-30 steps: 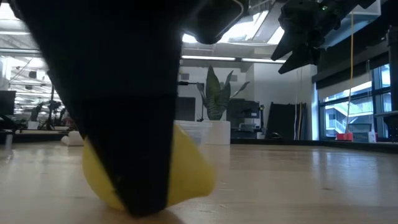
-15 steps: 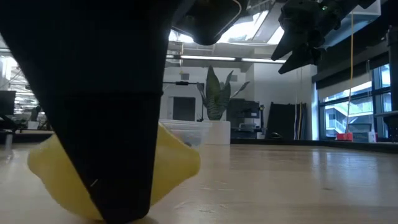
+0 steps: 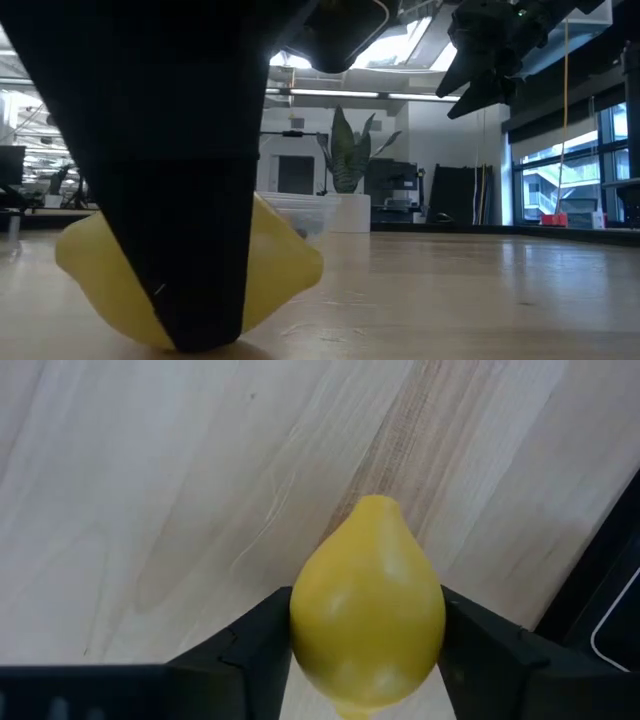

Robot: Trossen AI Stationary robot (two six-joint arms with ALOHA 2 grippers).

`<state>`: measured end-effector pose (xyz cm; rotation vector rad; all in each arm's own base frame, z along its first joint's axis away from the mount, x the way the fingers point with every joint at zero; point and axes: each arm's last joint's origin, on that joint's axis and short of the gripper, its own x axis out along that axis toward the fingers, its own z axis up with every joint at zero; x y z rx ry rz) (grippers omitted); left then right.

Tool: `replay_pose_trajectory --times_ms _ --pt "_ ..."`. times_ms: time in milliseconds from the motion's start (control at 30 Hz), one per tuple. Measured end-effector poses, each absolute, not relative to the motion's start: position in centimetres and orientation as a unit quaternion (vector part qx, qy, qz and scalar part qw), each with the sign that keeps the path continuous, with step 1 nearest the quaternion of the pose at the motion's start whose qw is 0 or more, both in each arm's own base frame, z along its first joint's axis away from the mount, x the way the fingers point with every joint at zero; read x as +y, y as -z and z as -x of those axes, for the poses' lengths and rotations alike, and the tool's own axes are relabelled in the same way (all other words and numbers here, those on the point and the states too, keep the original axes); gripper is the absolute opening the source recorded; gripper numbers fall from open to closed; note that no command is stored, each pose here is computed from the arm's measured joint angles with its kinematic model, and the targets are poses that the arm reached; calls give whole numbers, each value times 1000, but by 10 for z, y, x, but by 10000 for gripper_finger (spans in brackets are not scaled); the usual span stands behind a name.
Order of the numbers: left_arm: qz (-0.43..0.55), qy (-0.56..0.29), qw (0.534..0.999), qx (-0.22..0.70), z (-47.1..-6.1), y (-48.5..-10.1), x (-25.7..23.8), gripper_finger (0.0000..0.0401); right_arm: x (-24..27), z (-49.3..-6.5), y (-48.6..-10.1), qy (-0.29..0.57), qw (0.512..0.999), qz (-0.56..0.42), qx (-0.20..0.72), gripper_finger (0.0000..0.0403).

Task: Pick and placing Produce into tupperware
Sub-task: Put the yellow lemon into the transparent bin

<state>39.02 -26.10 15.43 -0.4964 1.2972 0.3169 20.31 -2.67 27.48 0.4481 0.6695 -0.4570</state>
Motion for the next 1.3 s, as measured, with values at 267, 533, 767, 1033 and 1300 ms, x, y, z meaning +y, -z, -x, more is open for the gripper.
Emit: replay_pose_trajectory --times_ms 267,533,767,1033,1300 --pt "215 -147 765 589 -388 -179 -248 197 -27 -203 -274 221 893 -216 327 293" --pt "148 -231 768 579 -370 -240 -193 201 -27 -202 -273 224 890 -219 332 293" --pt "105 -314 784 525 -349 -309 -119 197 -26 -200 -272 227 884 -220 343 293" --pt "99 -360 775 509 -351 -334 -33 204 -26 -199 -271 228 884 -219 345 293" --pt "118 -326 770 535 -377 -297 37 201 -26 -199 -271 227 884 -215 347 293"
